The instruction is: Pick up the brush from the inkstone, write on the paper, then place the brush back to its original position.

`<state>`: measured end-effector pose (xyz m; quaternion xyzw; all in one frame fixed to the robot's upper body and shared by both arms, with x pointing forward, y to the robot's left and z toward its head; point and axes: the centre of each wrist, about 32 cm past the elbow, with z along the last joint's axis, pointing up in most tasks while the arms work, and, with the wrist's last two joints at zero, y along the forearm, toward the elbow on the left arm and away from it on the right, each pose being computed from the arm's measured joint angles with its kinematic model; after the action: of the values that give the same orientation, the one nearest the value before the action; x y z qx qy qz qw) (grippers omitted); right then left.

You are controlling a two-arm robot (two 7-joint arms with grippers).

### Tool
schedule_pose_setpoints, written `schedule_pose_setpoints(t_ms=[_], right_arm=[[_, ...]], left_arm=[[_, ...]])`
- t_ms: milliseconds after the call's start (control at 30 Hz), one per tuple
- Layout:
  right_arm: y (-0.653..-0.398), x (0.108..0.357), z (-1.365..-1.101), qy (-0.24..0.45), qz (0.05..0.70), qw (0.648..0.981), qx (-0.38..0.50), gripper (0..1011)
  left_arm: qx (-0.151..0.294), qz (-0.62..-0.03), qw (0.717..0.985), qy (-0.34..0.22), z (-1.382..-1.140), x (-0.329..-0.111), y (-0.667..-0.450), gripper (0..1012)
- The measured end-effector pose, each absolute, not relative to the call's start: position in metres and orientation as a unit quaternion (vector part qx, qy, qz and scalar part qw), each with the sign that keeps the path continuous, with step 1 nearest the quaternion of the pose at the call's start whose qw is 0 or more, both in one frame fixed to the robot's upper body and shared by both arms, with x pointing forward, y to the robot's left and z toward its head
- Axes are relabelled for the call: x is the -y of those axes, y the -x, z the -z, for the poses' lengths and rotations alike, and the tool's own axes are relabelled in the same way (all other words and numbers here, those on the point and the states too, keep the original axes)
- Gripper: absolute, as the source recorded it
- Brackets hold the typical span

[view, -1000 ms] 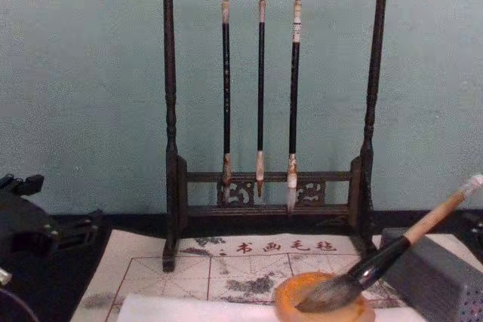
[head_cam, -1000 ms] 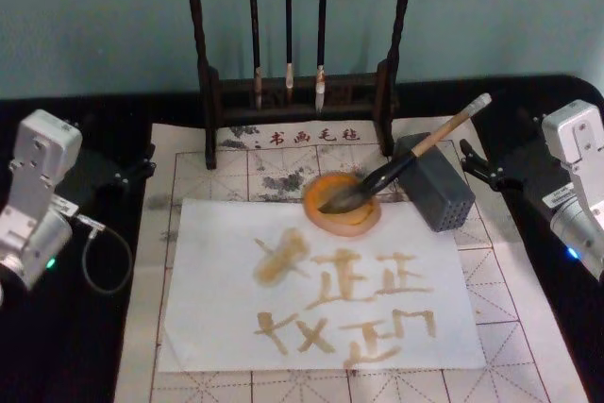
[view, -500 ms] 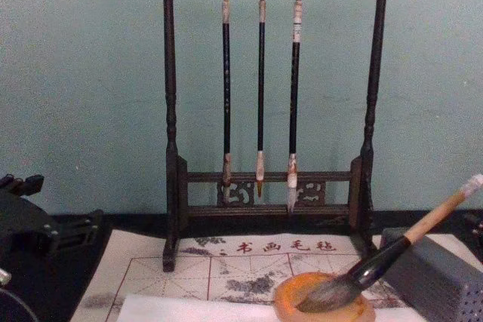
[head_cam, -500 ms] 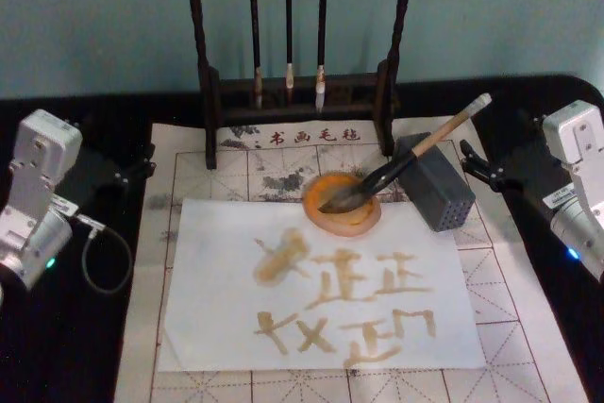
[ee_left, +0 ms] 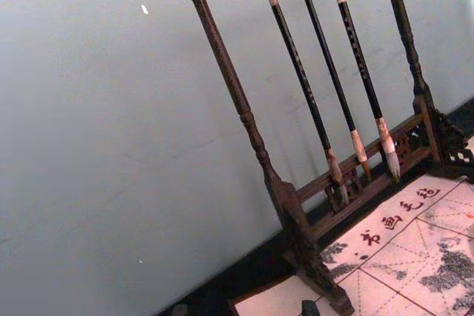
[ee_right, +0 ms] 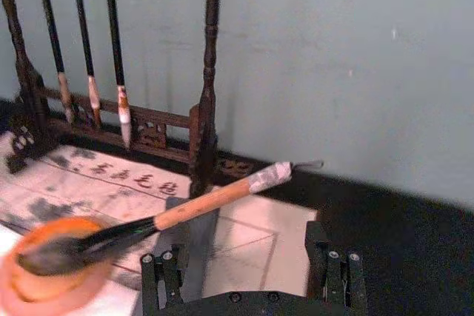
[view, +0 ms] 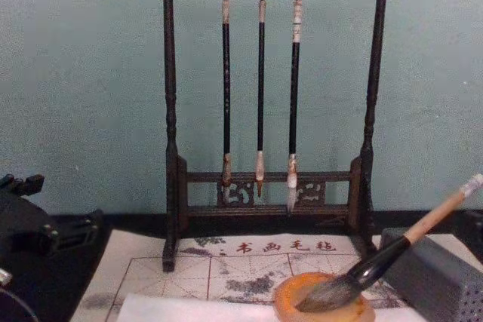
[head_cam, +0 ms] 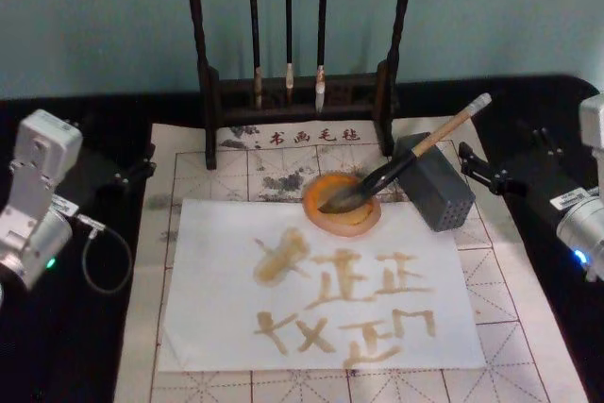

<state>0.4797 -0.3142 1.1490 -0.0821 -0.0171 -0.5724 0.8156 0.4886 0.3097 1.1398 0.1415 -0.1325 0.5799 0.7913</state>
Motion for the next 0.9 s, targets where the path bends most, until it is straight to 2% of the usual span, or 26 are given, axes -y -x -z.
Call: schedule_pose_setpoints(t_ms=[200,467,667,900], right_arm=[[-0.479,0.314,-1.153,0.023,0.571,0.814,-0.101,1000],[-0.481,0.313,-1.155,-0.041,0.565,0.799,-0.202,1000],[-0.486,0.31,-1.157,-0.103,0.553,0.774,-0.291,1000],[-0.493,0.303,-1.16,-0.141,0.547,0.744,-0.357,1000]], left_arm=[[0.132,-0.58,0.791,-0.141,-1.14,-0.31,-0.489,1001],[0.132,-0.58,0.791,-0.141,-1.14,-0.31,-0.489,1001],[0.132,-0.58,0.791,-0.141,-1.14,-0.31,-0.489,1001],[0.132,-0.58,0.791,-0.141,-1.14,-0.31,-0.489,1001]])
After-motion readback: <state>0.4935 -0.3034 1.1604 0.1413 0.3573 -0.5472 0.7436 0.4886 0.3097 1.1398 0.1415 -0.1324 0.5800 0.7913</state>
